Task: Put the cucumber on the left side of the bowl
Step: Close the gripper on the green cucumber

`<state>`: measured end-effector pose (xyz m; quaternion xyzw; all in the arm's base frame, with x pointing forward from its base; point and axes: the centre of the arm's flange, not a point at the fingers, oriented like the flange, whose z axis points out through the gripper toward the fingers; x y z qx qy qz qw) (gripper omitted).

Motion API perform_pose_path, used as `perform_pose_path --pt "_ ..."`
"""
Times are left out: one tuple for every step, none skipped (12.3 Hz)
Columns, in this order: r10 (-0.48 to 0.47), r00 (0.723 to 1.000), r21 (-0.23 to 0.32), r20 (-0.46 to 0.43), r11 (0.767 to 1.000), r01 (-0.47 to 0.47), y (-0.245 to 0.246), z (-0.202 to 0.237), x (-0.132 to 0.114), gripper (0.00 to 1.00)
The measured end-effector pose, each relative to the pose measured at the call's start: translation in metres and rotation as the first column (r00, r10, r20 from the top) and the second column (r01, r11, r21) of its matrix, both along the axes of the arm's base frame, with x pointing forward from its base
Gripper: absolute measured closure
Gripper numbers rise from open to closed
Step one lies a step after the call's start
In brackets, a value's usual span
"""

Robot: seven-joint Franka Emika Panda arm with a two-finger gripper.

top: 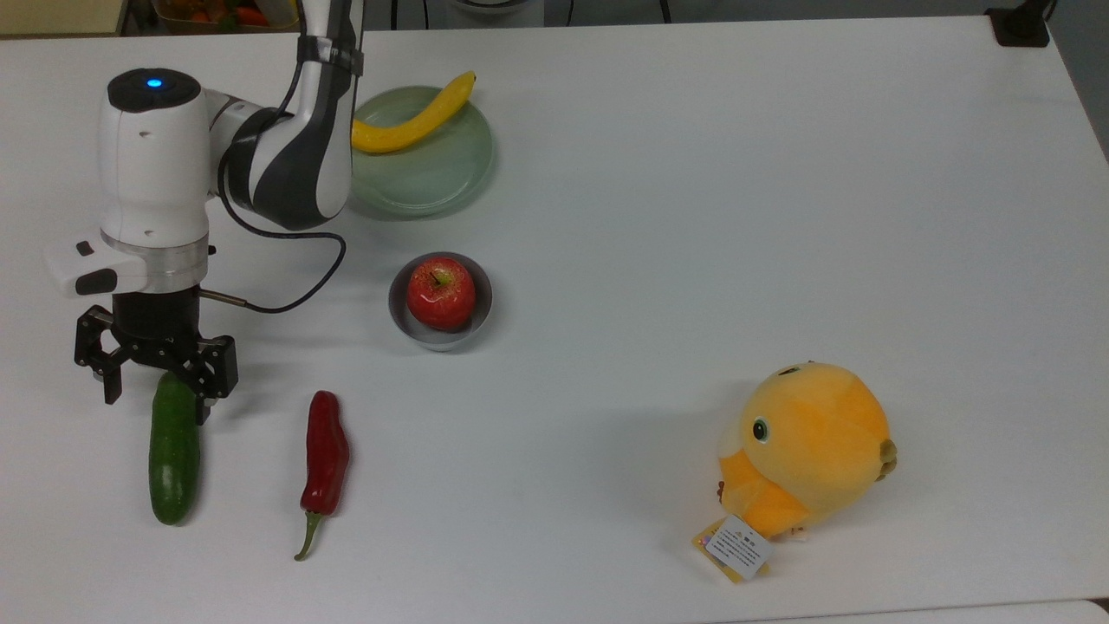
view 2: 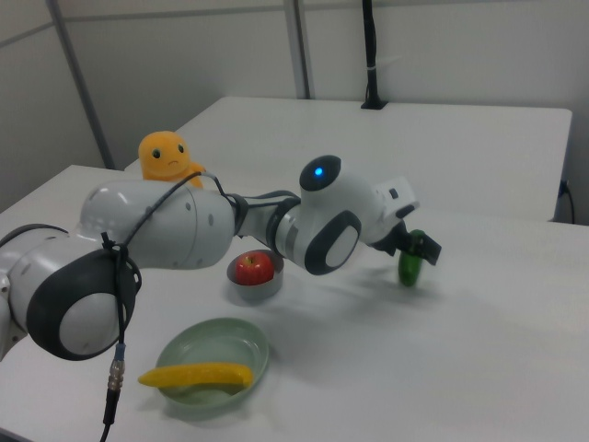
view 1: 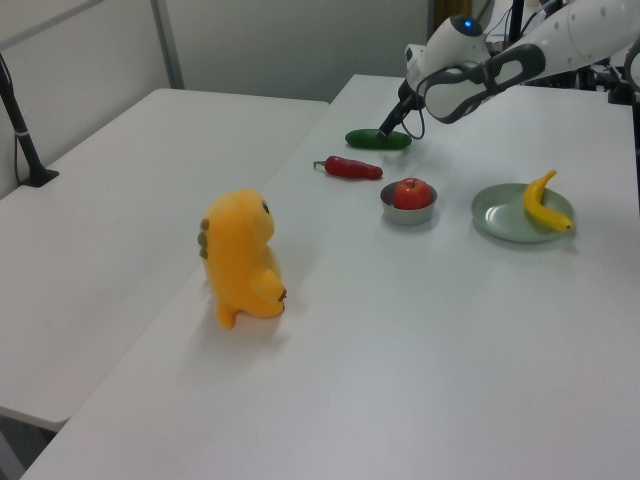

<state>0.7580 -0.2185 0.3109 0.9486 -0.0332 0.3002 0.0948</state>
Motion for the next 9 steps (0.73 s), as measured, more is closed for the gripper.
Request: perform_pose_path --pt "-0.005 1.000 0.001 -0.005 1.000 0.005 -0.004 -0.006 -0.001 0.00" --pt "-0.007 1.000 0.004 -0.013 1.000 0.007 -0.006 -0.013 -0.002 0.00" --pt "-0.005 1.000 0.009 -0.020 1.000 0.005 -0.004 -0.021 -0.001 0.00" --pt "-0.002 1.000 0.011 -0.023 1.000 0.002 -0.002 -0.024 -0.001 0.01" --pt "0.003 1.000 0.015 -0.026 1.000 -0.003 0.001 -0.027 0.000 0.04" --pt "0.006 1.000 0.018 -0.027 1.000 -0.006 0.003 -0.028 0.001 0.13" --pt "0.007 1.000 0.019 -0.026 1.000 -0.007 0.004 -0.028 0.001 0.17" --pt "0.008 1.000 0.020 -0.026 1.000 -0.008 0.005 -0.028 0.001 0.17" --pt "0.010 1.000 0.022 -0.024 1.000 -0.010 0.007 -0.027 0.002 0.30"
